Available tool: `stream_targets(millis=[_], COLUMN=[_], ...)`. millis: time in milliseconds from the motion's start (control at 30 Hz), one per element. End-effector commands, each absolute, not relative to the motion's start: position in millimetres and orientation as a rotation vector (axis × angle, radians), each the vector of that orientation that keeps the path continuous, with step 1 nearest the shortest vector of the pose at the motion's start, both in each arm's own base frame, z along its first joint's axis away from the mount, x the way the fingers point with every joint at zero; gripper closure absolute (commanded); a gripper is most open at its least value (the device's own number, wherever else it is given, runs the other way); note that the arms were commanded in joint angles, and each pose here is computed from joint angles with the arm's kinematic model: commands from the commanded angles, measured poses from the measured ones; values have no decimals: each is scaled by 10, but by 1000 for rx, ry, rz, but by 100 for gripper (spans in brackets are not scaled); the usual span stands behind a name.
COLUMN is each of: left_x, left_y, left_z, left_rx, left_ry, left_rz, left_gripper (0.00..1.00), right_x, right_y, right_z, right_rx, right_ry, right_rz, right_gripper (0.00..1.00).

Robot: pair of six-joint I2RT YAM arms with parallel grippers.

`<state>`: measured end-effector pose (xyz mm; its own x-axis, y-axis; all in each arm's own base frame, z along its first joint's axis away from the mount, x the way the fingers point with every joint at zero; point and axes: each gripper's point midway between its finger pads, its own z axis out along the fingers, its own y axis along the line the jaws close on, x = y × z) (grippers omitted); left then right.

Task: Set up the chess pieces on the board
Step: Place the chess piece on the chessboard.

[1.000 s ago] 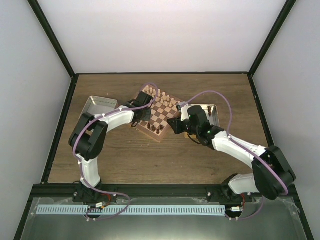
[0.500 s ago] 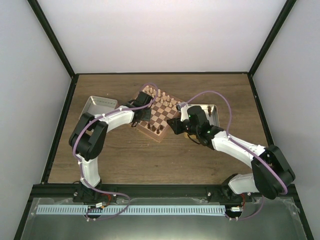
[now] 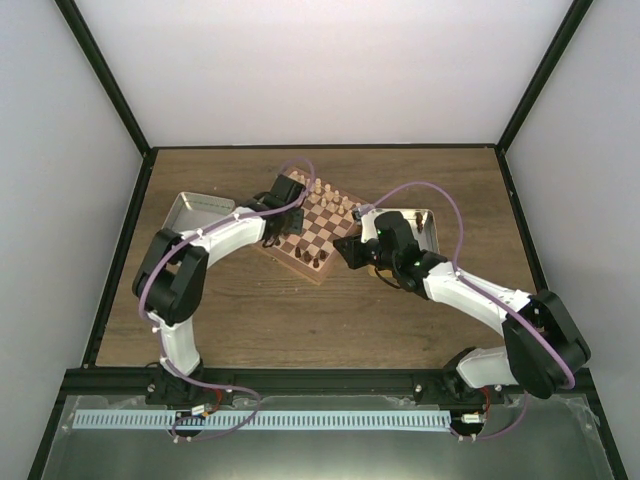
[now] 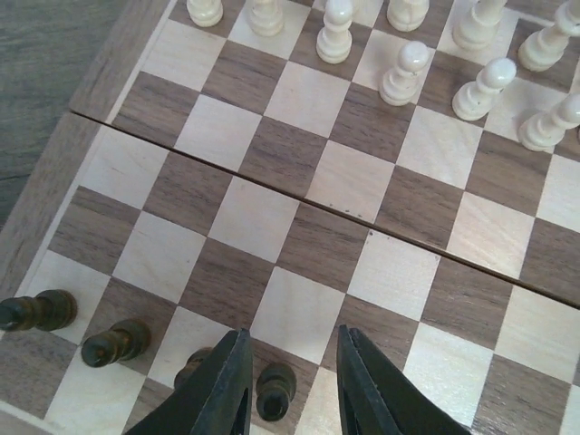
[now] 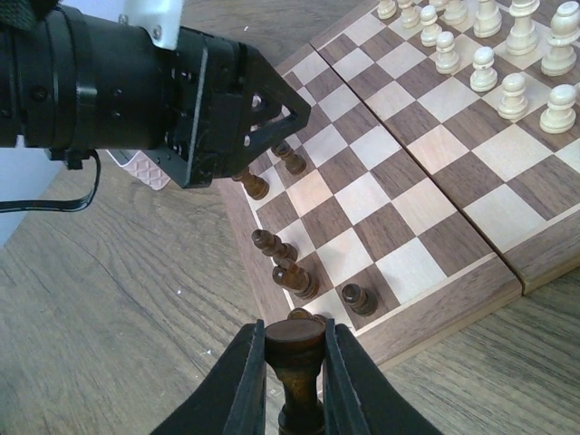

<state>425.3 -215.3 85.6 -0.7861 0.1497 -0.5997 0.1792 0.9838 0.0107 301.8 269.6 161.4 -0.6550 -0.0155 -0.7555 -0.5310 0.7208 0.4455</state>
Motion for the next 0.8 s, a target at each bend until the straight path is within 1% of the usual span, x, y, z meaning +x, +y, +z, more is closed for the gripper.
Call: stream_targets(millis=[0, 67, 133, 233, 367, 433, 500, 567, 700, 767], left_x=[4306, 4278, 4225, 4057, 3704, 3515, 3356, 3213, 2932, 2869], left_y=[-2137, -2111, -2088, -2127, -2200, -2238, -2289, -2321, -2400, -2442], left_z=[1287, 1487, 1742, 2118, 2406, 2538, 2611, 2725, 2840, 2848], left_rx=[166, 119, 83, 87, 150, 178, 200, 210, 272, 308], left_ry=[2414, 2377, 2309, 2189, 2067, 2009, 1988, 1951, 1852, 1840], left_rz=[-112, -158, -224, -399, -614, -725, -823, -916, -1086, -1124], left_gripper=[72, 69, 64, 57, 49, 44, 42, 42, 40, 42], right_x=[3092, 3099, 3115, 3166, 3263, 3201, 3140, 3120, 3132, 3074], right_y=[2781, 2815, 2865, 2944, 3037, 3205, 3346, 3421, 3427, 3462], right_z=[1849, 1891, 1974, 2110, 2201, 2401, 2610, 2771, 2899, 2961], right_rx=[-411, -404, -375, -258, 57, 28, -43, -116, -94, -84], right_ry=[2095, 2090, 2076, 2067, 2126, 2064, 1995, 1935, 1918, 1922], right_rz=[907, 933, 985, 1103, 1312, 1493, 1596, 1603, 1625, 1703], right_gripper=[91, 91, 91, 91, 91, 92, 92, 92, 92, 91])
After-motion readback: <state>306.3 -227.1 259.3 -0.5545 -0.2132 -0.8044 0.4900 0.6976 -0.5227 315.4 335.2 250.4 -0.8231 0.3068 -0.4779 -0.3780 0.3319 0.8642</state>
